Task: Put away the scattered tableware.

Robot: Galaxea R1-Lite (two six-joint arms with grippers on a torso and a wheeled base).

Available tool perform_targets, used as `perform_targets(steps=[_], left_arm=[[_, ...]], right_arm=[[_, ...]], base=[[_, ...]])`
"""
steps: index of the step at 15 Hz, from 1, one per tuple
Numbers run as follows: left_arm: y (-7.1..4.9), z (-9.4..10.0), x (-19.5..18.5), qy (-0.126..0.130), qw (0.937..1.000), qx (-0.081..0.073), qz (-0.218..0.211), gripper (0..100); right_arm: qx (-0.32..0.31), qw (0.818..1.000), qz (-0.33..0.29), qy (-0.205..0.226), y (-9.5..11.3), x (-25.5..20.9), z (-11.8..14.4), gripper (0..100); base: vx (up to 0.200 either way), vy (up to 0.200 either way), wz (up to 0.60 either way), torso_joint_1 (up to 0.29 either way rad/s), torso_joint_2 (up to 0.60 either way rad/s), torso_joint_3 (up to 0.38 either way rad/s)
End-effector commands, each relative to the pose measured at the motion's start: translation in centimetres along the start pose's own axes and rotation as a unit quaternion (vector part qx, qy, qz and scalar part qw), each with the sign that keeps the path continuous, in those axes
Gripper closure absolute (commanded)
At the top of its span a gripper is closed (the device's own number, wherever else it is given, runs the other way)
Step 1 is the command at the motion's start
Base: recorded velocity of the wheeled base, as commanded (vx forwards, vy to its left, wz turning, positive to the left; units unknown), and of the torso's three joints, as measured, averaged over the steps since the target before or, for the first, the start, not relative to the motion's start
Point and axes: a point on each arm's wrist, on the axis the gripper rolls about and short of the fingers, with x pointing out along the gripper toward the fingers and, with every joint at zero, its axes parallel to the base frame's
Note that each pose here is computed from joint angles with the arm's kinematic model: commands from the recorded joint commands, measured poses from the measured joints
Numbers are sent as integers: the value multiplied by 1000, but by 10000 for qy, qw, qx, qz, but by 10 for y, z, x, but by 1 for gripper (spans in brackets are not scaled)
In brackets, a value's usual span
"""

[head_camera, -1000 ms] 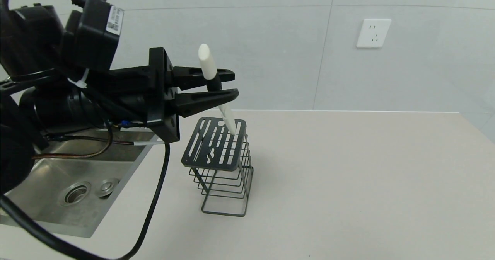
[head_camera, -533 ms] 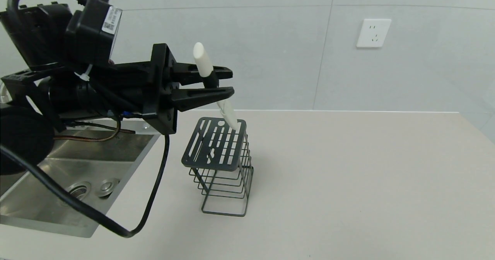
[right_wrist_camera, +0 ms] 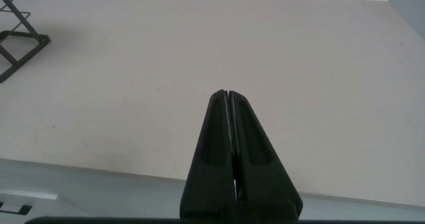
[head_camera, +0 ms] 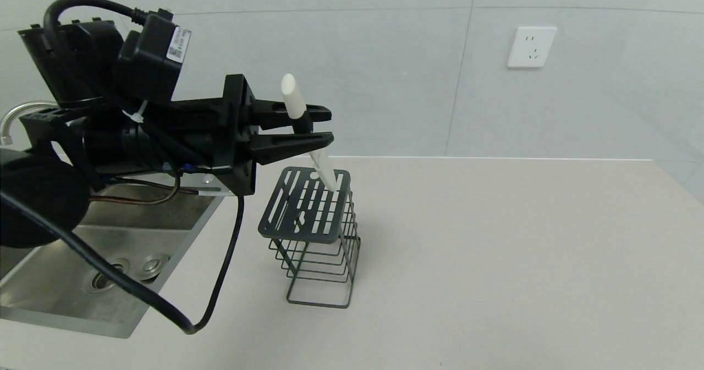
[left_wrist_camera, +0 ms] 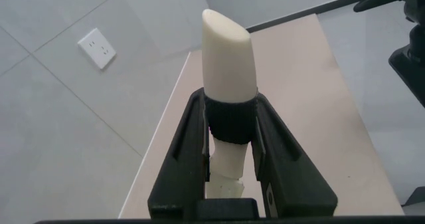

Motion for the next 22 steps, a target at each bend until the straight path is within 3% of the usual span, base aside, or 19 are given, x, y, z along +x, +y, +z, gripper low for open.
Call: perform_targets(steps=[1,8,22], left_arm=[[2,-5,-2,48,10000,-39,42,100],[2,-5,-1,37,10000,-24,30,100],[3,-24,5,127,9996,-245,-29,100]], right_arm=[[-4,10000,10,6,0,0,0,100],[-4,10000,10,6,0,0,0,100],[-4,10000,17,5,0,0,0,100]], base=[[0,0,0,0,0,0],[0,0,0,0,0,0],[0,0,0,0,0,0]])
